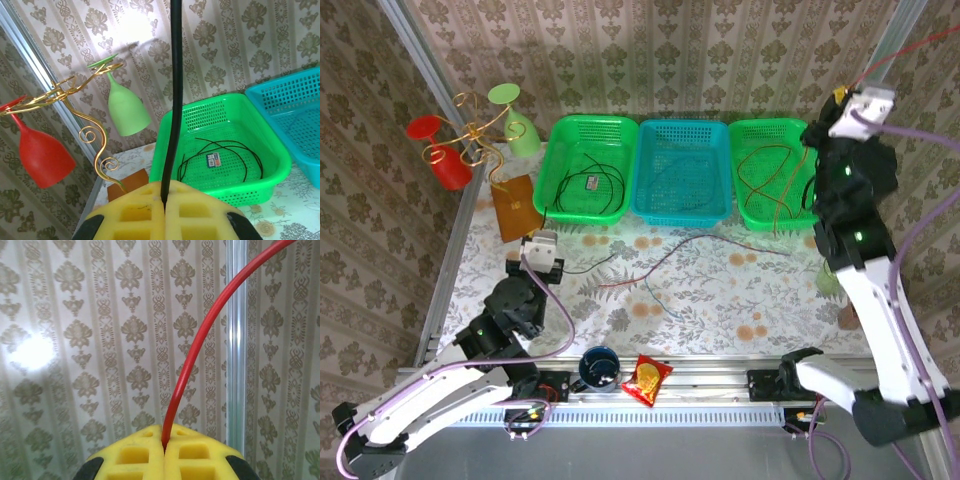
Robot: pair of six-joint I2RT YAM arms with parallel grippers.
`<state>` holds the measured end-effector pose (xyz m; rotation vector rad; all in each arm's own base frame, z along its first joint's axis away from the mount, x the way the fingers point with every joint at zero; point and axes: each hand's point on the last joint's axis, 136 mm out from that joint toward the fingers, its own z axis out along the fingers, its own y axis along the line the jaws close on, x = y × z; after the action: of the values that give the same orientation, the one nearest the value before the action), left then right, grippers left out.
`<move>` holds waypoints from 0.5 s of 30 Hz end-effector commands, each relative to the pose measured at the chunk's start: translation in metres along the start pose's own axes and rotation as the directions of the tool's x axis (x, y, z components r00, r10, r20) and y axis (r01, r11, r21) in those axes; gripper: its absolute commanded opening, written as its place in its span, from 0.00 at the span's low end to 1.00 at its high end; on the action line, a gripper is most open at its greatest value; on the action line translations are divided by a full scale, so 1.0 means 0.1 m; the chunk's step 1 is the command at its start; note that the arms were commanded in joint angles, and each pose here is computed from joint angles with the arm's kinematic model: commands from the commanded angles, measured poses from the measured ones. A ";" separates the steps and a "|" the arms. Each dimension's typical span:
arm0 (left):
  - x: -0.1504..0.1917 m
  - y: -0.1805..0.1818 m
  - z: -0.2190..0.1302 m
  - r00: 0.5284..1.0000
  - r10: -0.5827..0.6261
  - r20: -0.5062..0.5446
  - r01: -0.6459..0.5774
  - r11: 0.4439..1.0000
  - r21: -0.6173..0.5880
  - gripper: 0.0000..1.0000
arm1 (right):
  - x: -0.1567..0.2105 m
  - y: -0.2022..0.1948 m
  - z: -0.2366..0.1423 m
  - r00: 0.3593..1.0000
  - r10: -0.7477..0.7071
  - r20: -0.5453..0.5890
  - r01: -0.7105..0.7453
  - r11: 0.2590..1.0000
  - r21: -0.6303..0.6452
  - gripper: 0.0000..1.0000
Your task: Untangle the cables
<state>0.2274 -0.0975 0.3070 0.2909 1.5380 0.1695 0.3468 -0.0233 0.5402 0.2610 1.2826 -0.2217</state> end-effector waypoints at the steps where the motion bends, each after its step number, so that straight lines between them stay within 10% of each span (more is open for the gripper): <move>1: -0.01 0.02 -0.01 0.999 -0.051 0.005 0.051 0.998 -0.021 0.00 | -0.06 0.08 0.36 0.996 0.077 0.053 -0.074 0.996 -0.057 0.00; 8: -0.04 0.09 -0.05 0.999 -0.053 0.007 0.053 0.997 -0.054 0.00 | 0.32 0.31 0.97 0.992 0.118 -0.037 -0.121 0.989 -0.088 0.00; 15: -0.04 0.05 -0.05 0.997 -0.079 0.009 0.079 0.996 -0.047 0.00 | 2.21 0.42 1.23 0.893 0.036 -0.449 -0.067 0.996 -0.053 0.00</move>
<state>0.2234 -0.0959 0.3082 0.2544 1.5408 0.1728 0.4957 -0.0262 0.4701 0.2802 1.4611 -0.0653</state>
